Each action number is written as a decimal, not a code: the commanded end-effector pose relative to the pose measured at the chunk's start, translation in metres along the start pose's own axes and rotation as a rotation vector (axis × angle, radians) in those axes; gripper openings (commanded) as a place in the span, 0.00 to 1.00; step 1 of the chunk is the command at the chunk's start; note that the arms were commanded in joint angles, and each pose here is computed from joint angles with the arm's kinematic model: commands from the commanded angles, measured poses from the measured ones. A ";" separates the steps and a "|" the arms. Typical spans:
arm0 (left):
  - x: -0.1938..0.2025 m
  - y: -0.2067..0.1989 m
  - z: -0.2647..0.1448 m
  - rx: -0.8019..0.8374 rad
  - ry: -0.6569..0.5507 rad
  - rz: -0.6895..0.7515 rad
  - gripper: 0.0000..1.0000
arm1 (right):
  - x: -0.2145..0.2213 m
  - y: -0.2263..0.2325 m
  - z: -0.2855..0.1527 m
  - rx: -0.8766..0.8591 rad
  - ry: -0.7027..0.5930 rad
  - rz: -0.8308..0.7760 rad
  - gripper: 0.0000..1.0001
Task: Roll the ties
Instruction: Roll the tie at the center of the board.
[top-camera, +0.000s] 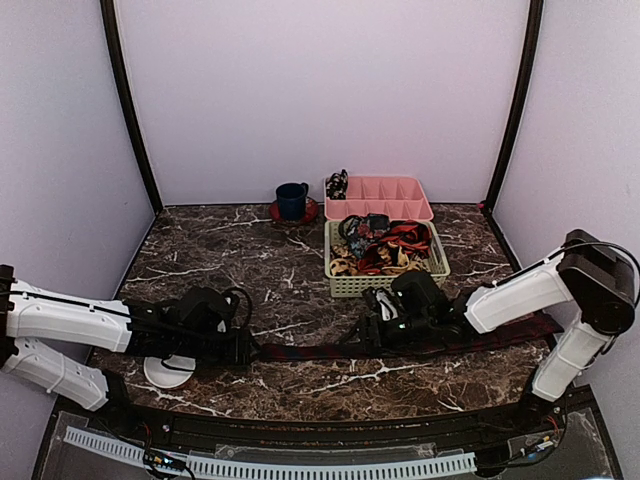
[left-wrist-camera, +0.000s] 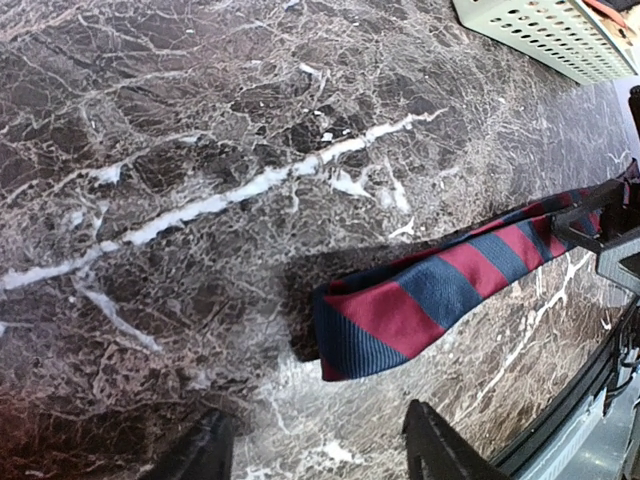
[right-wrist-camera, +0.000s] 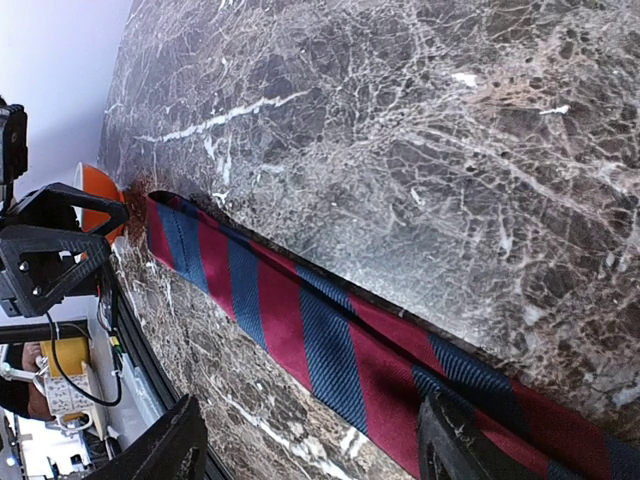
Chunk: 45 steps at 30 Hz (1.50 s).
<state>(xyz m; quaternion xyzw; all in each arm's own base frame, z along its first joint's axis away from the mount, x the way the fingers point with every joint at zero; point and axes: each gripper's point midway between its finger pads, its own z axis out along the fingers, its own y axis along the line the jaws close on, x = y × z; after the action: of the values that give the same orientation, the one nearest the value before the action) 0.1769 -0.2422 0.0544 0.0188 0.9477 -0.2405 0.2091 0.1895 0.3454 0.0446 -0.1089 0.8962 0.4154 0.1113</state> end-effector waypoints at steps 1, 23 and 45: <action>0.000 -0.001 0.006 0.012 -0.009 -0.024 0.59 | -0.009 0.013 -0.006 0.000 -0.014 -0.040 0.71; -0.003 -0.003 0.021 0.116 -0.030 -0.072 0.44 | -0.009 0.045 0.038 -0.054 0.049 -0.079 0.27; -0.020 -0.019 0.008 0.201 -0.087 -0.053 0.09 | 0.016 0.001 0.064 0.040 0.128 -0.021 0.12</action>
<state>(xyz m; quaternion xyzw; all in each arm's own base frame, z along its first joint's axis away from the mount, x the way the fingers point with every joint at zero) 0.1922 -0.2638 0.0546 -0.0003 0.9117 -0.3412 0.2289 0.1882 0.4005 0.0236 -0.1485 0.8936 0.4159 0.0798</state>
